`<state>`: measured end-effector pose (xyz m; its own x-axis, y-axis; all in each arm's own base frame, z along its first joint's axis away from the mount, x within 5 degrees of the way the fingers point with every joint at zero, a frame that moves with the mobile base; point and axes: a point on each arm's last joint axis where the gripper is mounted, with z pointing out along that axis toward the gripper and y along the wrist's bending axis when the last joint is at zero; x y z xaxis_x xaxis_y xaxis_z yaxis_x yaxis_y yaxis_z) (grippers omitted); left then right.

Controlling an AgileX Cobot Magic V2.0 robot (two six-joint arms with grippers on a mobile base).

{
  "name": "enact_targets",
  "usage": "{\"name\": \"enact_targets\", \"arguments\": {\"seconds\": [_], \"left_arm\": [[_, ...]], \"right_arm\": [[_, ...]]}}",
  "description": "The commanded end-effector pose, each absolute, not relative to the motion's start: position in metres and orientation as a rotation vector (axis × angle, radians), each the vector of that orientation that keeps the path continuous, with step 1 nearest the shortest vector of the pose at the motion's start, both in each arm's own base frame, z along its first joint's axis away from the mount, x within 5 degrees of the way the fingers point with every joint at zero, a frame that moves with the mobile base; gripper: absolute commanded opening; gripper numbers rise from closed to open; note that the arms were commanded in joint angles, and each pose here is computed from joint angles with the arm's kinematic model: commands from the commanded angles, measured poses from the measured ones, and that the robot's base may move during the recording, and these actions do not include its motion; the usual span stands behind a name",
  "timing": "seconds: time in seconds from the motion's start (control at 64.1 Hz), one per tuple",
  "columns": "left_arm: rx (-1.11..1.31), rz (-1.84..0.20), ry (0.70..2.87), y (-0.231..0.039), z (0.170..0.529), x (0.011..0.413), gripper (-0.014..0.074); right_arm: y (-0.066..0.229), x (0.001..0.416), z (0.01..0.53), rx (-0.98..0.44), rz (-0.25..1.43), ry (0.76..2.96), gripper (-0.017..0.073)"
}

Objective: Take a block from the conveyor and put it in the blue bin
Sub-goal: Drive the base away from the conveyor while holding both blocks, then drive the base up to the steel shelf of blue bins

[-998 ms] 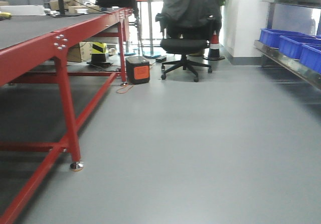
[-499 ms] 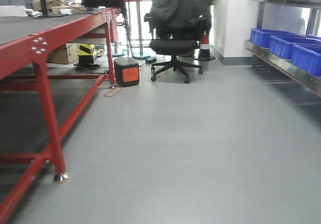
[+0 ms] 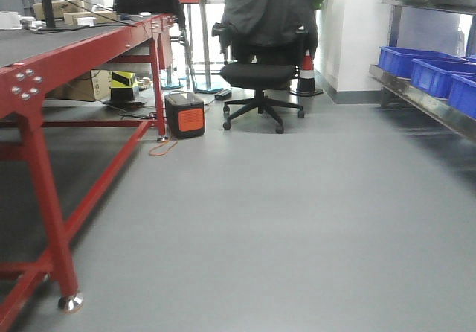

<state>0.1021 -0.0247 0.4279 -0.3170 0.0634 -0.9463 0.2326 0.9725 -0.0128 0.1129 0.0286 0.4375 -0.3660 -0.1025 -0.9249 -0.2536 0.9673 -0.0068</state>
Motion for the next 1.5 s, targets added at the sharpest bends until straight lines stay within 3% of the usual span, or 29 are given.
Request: {"name": "enact_targets", "arguments": {"seconds": [0.0, 1.481], "left_arm": [[0.205, -0.195, 1.867, -0.0255, 0.4304, 0.1004, -0.0111], [0.205, -0.195, 1.867, -0.0255, 0.4304, 0.1004, -0.0111]], "right_arm": [[0.0272, 0.1118, 0.4424, -0.254, 0.145, 1.915, -0.0155], [0.0272, 0.1118, 0.4424, -0.254, 0.145, 1.915, -0.0155]]}}
